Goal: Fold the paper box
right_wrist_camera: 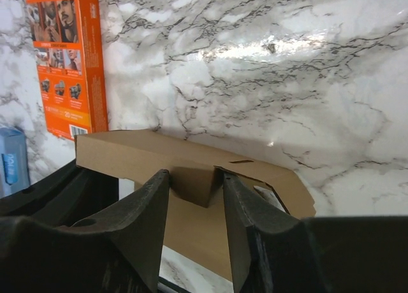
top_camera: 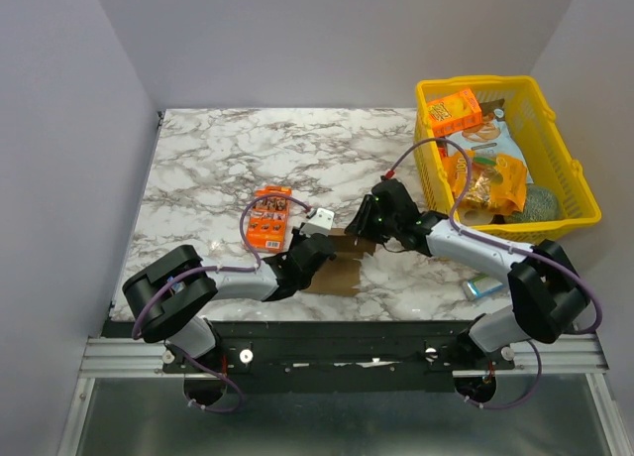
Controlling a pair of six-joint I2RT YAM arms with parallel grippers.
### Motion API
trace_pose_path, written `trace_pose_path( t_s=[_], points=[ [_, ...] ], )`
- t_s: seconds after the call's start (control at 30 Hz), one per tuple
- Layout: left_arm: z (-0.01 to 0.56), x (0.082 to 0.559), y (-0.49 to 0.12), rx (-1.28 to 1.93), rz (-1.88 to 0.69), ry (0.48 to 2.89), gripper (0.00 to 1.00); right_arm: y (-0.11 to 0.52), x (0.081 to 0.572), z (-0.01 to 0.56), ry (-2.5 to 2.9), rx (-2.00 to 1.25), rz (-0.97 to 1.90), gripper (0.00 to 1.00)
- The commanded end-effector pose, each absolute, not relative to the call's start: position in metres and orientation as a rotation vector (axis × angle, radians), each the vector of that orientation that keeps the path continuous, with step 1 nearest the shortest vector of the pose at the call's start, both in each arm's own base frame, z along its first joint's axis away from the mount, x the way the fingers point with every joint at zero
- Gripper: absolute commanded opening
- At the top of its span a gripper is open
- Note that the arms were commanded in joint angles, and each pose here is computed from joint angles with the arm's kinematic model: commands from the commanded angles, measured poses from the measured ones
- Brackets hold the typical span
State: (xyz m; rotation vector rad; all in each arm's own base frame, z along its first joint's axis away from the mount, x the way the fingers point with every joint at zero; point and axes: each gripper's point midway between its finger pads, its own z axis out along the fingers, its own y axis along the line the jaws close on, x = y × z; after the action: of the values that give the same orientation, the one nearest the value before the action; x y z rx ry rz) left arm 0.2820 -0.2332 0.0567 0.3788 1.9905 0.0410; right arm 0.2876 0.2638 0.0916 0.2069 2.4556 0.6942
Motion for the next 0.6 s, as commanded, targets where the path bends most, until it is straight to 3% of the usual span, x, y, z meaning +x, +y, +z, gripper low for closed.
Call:
trace_pose_path(
  t_s=[0.0, 0.57],
  points=[
    [0.041, 0.27, -0.219, 0.476, 0.127, 2.027, 0.0, 0.281, 0.28, 0.088, 2.463, 0.275, 0.837, 0.46],
    [0.047, 0.267, -0.22, 0.455, 0.085, 2.017, 0.0, 0.271, 0.283, 0.095, 2.309, 0.588, 1.073, 0.35]
  ],
)
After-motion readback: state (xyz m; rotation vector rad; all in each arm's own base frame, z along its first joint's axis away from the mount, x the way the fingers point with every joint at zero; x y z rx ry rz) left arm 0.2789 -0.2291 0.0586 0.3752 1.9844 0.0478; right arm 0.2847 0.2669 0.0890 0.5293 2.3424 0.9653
